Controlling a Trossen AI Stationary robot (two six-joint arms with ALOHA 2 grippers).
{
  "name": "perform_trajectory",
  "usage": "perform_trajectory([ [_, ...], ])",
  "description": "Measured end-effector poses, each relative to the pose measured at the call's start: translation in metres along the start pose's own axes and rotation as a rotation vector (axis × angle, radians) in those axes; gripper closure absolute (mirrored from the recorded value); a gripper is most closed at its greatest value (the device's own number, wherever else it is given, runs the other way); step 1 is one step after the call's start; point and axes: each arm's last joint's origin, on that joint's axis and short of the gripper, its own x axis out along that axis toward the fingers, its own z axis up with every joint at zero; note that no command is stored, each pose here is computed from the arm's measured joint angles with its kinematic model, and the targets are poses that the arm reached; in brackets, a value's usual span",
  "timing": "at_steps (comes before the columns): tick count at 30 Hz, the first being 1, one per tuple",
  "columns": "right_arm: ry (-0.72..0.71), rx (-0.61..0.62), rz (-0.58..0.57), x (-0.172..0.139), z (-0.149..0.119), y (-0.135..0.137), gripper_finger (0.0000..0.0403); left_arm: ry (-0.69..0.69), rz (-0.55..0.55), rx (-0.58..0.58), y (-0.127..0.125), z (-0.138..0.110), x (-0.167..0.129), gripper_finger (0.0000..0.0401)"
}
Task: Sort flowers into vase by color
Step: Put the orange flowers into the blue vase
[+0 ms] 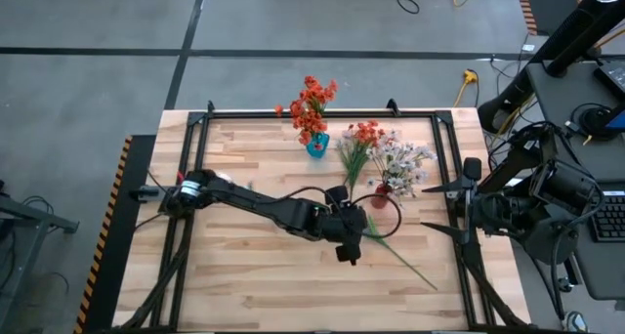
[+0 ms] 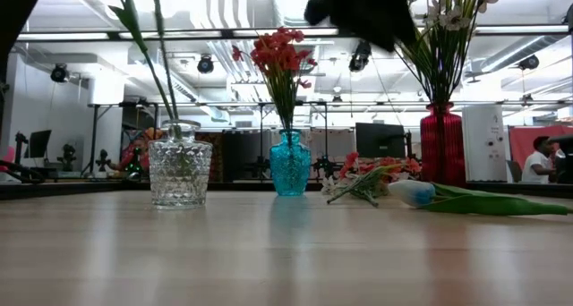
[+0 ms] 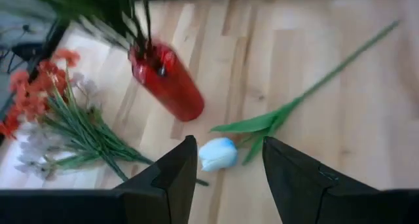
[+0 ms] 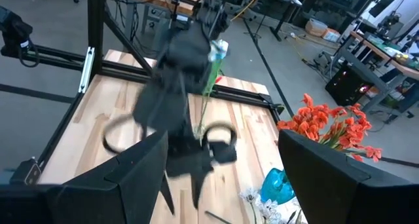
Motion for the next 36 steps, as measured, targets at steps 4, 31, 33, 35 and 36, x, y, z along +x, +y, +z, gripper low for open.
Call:
perform_trajectory([
  [4,0.004,-0.002,0.007,0.0,0.0,0.0,0.012,0.055,-0.105,0.067,0.001,0.014,-0.028,0.0244],
  [31,0.016,0.016,0.04,0.0,-0.001,0.001,0.012,0.145,-0.227,0.272,0.082,0.008,-0.006,0.0244],
  [33,0.016,0.016,0.04,0.0,-0.001,0.001,0.0119,0.104,-0.286,0.252,0.088,0.005,0.001,0.0244],
  [35,0.016,0.02,0.04,0.0,-0.001,0.001,0.0119,0.067,-0.302,0.241,0.095,0.003,0.004,0.0244],
  [36,0.016,0.021,0.04,0.0,-0.001,0.001,0.0119,0.068,-0.297,0.247,0.098,0.001,0.007,0.0244],
])
